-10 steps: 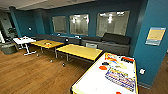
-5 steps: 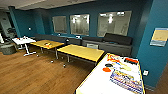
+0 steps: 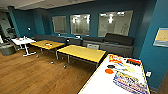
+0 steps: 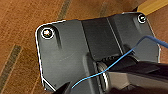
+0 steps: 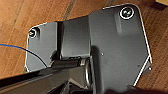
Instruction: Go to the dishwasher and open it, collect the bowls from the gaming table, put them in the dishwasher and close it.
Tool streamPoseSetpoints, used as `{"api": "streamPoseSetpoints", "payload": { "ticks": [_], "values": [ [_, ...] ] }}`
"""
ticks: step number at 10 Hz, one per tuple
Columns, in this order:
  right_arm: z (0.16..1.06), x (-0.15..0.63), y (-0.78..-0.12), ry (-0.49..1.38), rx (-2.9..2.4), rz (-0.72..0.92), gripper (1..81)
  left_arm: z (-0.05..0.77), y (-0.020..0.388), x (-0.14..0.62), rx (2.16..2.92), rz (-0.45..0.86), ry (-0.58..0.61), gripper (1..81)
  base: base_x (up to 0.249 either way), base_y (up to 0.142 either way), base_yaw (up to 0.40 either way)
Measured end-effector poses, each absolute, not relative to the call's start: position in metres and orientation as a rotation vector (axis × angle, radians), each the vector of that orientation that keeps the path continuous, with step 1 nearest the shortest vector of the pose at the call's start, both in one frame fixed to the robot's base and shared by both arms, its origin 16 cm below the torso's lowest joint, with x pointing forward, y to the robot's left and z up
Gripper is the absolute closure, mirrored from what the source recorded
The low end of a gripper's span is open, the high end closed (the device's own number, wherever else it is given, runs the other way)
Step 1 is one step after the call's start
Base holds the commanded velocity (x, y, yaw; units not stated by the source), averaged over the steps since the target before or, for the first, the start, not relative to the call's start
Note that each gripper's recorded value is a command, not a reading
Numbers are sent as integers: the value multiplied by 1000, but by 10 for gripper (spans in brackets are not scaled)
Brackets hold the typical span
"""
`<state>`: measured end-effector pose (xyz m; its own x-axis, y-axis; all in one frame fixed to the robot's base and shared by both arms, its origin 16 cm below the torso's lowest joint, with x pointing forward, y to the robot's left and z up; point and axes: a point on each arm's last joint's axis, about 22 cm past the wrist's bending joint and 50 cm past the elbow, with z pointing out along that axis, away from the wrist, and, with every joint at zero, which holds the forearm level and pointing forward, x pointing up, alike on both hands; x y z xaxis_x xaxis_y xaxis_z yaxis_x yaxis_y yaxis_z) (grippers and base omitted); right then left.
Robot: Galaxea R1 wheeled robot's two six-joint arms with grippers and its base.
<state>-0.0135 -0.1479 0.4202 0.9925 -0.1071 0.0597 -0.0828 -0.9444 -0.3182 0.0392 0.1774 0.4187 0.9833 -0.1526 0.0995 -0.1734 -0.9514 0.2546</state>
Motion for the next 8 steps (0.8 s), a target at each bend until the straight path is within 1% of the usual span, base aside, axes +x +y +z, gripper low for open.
{"api": "streamPoseSetpoints", "payload": {
  "ticks": [1,5,8],
  "values": [
    [421,-12,-145,138,-2812,-110,10,418,180,40,2867,114,-240,10,72,0,0],
    [421,-9,-146,138,-2813,-119,10,419,180,46,2867,127,-240,10,0,0,0],
    [420,-17,-145,139,-2812,-103,10,418,180,38,2868,111,-238,10,0,0,0]
  ]
}}
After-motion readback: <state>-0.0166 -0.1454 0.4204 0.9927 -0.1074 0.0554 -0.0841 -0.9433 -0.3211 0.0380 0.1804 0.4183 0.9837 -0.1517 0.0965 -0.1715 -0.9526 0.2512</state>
